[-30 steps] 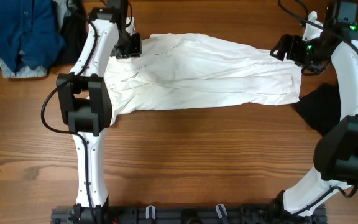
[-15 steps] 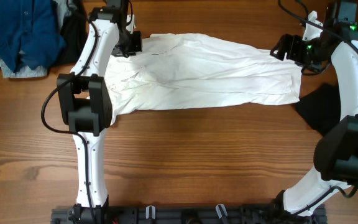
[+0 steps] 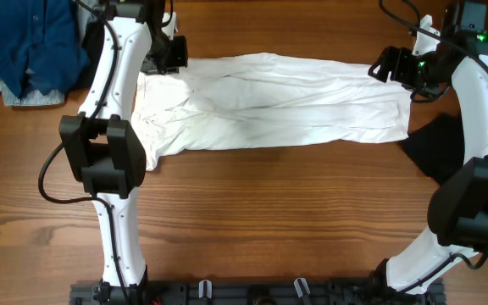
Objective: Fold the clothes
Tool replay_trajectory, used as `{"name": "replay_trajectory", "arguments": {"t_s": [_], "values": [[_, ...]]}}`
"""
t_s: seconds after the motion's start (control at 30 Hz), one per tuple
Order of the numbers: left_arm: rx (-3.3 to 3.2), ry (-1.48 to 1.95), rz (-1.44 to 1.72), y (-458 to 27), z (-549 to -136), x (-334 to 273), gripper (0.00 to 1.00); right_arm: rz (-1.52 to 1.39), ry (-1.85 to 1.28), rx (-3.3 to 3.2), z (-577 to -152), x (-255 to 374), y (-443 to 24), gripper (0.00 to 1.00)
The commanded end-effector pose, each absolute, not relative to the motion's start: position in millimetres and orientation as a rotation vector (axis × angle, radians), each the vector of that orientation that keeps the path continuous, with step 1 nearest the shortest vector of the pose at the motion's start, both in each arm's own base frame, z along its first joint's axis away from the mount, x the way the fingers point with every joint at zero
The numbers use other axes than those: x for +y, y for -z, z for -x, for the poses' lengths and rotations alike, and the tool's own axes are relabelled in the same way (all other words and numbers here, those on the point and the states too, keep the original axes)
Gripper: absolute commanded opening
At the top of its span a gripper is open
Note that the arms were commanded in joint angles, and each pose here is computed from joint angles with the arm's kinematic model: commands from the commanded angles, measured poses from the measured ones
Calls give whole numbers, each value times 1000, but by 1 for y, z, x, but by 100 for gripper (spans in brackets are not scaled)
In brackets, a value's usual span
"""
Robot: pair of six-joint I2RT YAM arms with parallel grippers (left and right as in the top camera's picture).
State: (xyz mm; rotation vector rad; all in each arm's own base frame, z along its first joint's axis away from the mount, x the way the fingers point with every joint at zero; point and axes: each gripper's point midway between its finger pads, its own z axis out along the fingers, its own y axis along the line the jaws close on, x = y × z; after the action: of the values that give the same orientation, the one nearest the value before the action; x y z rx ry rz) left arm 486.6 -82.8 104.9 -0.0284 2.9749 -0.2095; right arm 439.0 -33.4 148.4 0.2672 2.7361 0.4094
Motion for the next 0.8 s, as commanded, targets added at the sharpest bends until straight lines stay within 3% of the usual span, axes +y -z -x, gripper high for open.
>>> {"name": "replay_trajectory", "arguments": {"t_s": [0.0, 0.43, 0.77], "values": [[3021, 195, -3, -109, -471, -90, 4, -269, -438, 2750, -439, -29, -141, 88], [3210, 44, -43, -85, -427, -85, 4, -259, -410, 2726, -451, -33, -134, 88], [3257, 21, -42, -45, -417, -82, 4, -375, 20, 2646, -486, -94, -111, 84]]}}
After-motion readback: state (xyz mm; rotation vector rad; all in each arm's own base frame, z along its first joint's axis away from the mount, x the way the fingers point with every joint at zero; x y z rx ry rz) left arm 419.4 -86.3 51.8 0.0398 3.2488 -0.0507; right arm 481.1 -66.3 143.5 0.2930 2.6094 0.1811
